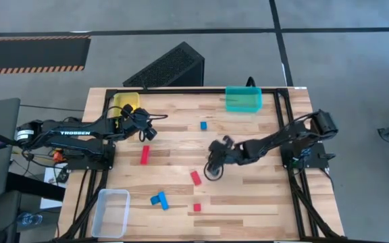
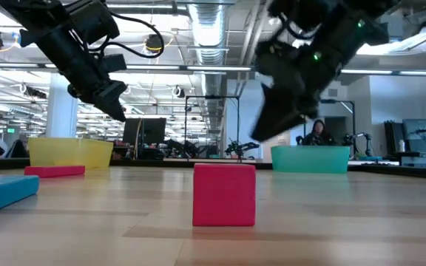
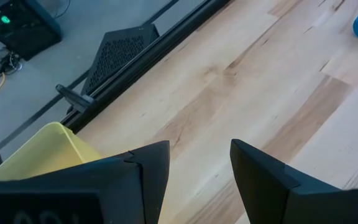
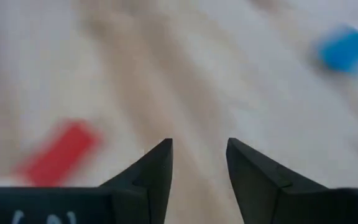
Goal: Sort & place blocks by color
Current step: Put the top right red block into the blue bin
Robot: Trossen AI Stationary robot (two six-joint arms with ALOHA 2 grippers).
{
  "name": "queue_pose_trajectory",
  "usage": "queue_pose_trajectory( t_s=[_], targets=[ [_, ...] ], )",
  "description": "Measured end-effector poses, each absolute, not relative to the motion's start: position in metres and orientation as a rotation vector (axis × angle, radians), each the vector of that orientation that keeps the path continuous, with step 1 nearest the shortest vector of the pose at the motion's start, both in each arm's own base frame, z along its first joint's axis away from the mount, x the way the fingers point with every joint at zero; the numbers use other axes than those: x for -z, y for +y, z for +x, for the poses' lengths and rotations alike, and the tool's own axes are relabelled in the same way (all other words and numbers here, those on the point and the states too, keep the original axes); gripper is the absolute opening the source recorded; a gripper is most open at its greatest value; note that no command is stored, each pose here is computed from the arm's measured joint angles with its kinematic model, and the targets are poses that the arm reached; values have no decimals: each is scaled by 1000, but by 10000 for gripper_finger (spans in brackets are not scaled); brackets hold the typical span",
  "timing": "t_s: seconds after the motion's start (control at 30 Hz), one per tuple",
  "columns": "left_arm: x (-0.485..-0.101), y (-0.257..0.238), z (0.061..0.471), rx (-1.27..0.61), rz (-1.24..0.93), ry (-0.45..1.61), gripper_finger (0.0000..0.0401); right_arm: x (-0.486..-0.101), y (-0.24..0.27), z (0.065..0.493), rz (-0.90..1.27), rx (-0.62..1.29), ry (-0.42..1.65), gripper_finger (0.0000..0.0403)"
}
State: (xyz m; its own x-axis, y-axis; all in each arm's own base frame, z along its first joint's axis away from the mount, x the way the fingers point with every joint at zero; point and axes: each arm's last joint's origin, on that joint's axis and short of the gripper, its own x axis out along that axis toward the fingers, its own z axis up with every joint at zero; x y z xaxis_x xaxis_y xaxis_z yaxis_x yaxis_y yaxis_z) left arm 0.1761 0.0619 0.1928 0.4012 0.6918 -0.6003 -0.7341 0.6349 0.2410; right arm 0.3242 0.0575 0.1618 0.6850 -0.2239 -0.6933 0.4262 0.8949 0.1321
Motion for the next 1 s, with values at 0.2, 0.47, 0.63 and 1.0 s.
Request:
queue_pose_trajectory(
  t_s=[0.2,0.47,0.63,1.0],
  targets=[
    [-193,62,177,-897,-54,725,161,-142,86,343,174,251,705,195],
    [-193,62,177,-897,-69,717,161,-132,111,363,-86,157,719,222],
    [-192,61,177,-873,-85,728,161,-124,122,372,-133,122,746,235],
    [-191,61,175,-874,-88,753,161,-137,118,353,-199,240,1011,233]
  ],
)
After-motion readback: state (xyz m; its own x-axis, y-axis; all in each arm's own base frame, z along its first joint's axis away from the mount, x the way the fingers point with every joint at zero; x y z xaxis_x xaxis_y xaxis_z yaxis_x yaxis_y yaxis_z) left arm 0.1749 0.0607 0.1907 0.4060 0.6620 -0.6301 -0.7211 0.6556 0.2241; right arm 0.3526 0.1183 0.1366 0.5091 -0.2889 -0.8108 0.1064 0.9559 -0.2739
